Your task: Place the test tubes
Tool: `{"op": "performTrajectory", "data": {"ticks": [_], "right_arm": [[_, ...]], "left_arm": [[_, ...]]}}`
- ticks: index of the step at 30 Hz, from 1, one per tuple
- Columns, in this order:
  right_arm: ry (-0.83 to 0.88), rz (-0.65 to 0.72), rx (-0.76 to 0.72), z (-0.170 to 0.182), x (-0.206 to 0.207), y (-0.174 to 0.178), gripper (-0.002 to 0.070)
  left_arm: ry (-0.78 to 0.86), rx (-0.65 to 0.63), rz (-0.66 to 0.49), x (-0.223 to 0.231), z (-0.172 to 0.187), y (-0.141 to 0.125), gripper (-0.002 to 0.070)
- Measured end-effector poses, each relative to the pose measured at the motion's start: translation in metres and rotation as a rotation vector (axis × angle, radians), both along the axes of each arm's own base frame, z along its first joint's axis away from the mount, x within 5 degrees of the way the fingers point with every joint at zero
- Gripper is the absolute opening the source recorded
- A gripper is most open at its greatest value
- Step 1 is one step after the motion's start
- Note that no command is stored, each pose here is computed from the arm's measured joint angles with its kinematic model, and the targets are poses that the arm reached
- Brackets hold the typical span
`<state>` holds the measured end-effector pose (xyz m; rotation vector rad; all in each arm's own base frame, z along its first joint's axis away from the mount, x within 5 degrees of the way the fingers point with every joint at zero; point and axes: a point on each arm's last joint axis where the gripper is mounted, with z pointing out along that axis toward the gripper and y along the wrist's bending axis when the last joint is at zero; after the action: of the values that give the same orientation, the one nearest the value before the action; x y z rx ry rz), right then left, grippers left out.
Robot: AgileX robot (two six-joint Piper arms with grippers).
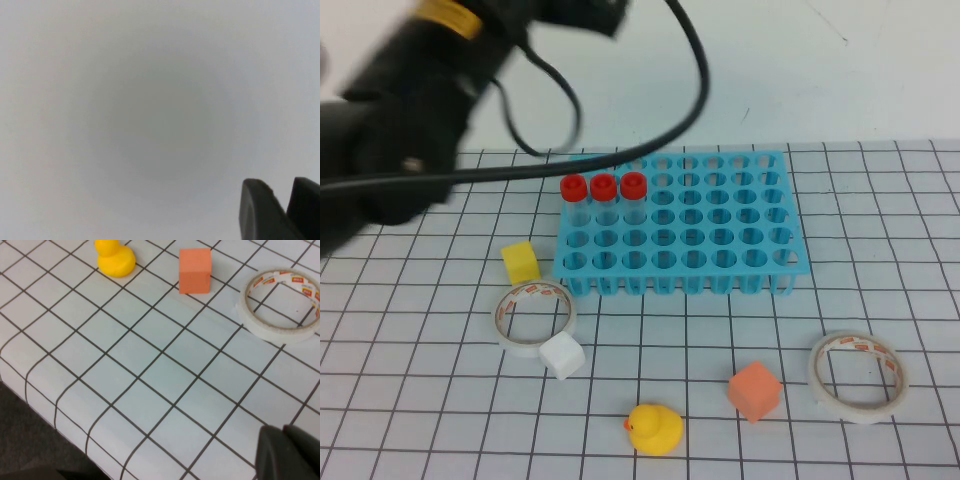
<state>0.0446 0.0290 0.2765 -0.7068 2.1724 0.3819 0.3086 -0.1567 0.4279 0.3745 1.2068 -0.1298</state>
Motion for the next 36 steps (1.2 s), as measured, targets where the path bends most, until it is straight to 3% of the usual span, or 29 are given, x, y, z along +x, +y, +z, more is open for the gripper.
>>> {"op": "performTrajectory", "data": {"ticks": [6, 12, 28, 36], "right_arm": [[0.000, 0.000, 0.000, 0.000, 0.000, 0.000, -0.0001], [0.000, 0.000, 0.000, 0.000, 0.000, 0.000, -0.0001], [0.000, 0.000, 0.000, 0.000, 0.000, 0.000, -0.0001], [0.000, 0.000, 0.000, 0.000, 0.000, 0.000, -0.0001]], "left_arm": [[-0.249, 0.063, 0.079, -0.063, 0.066, 0.035, 0.0031], [-0.384, 0.012, 0.110, -0.112, 0.101, 0.062, 0.0003], [-0.431, -0.003, 0.121, -0.132, 0.113, 0.073, 0.0000], [-0.314, 0.137, 0.049, -0.158, 0.105, 0.079, 0.0000]]}}
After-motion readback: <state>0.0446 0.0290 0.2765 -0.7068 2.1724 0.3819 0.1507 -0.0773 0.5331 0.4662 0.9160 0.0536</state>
